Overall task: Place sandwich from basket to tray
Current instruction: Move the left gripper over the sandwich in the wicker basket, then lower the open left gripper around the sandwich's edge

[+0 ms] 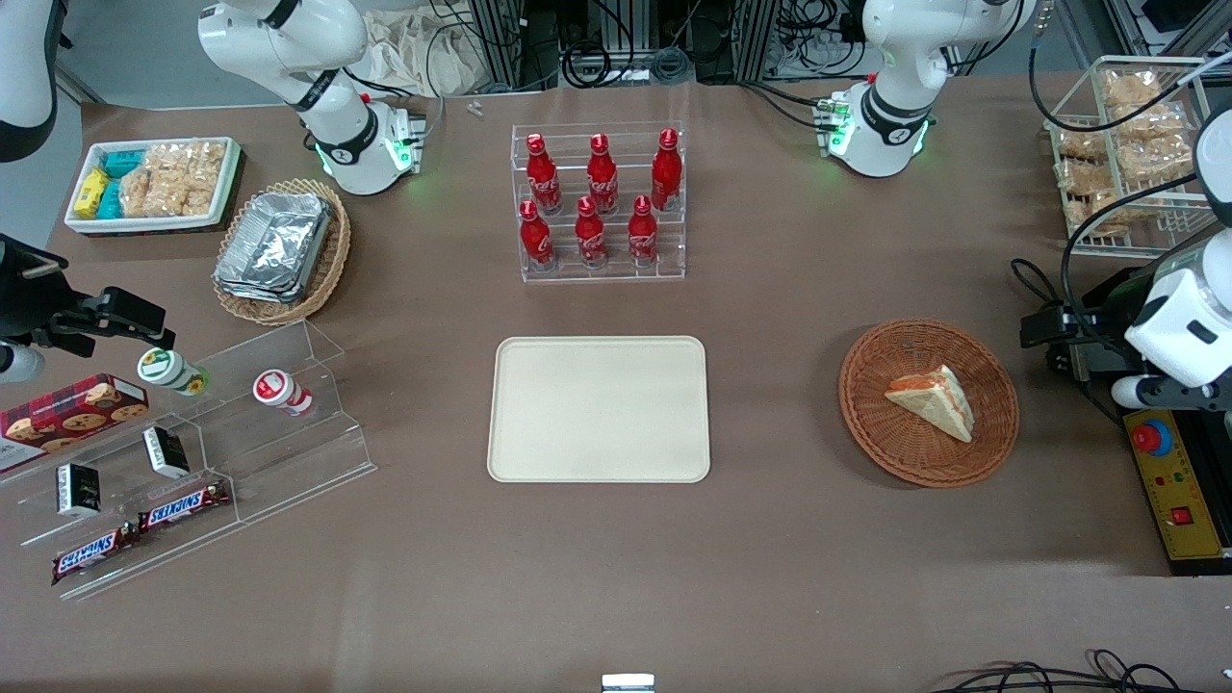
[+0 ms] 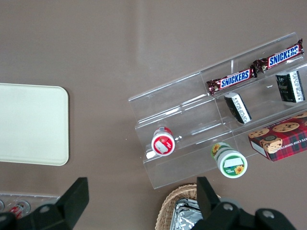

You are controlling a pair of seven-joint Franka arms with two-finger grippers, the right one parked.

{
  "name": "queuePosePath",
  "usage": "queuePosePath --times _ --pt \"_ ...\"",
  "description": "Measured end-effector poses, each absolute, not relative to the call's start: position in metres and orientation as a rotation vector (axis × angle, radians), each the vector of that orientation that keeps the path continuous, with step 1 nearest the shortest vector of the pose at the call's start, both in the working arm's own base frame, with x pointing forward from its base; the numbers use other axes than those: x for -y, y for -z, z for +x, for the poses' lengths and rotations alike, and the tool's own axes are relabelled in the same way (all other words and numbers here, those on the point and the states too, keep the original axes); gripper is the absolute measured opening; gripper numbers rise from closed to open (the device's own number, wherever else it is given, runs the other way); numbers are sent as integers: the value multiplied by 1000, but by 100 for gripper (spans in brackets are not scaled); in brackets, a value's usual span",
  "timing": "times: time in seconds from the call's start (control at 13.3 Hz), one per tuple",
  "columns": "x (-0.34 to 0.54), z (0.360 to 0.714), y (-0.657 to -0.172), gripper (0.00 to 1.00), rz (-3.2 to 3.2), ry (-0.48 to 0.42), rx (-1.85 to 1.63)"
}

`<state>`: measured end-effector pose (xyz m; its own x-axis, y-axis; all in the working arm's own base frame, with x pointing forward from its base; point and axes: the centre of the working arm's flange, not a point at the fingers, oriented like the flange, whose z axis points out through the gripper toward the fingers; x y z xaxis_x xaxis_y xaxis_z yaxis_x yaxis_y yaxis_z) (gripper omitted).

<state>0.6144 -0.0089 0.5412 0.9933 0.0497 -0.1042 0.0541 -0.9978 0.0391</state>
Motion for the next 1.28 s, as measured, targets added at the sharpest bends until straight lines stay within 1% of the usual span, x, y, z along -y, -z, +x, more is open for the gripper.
queuePosePath --times 0.15,0.23,0.75,0.9,1.05,1.28 --pt "9 615 -523 100 3092 170 -273" --pt "9 615 -509 100 3085 157 -372" --pt "9 597 -396 100 2965 26 -930" --pt "9 589 -364 100 2915 2 -1063" --pt "9 583 -336 100 2890 3 -1123" --pt "5 578 -314 100 2889 45 -1153"
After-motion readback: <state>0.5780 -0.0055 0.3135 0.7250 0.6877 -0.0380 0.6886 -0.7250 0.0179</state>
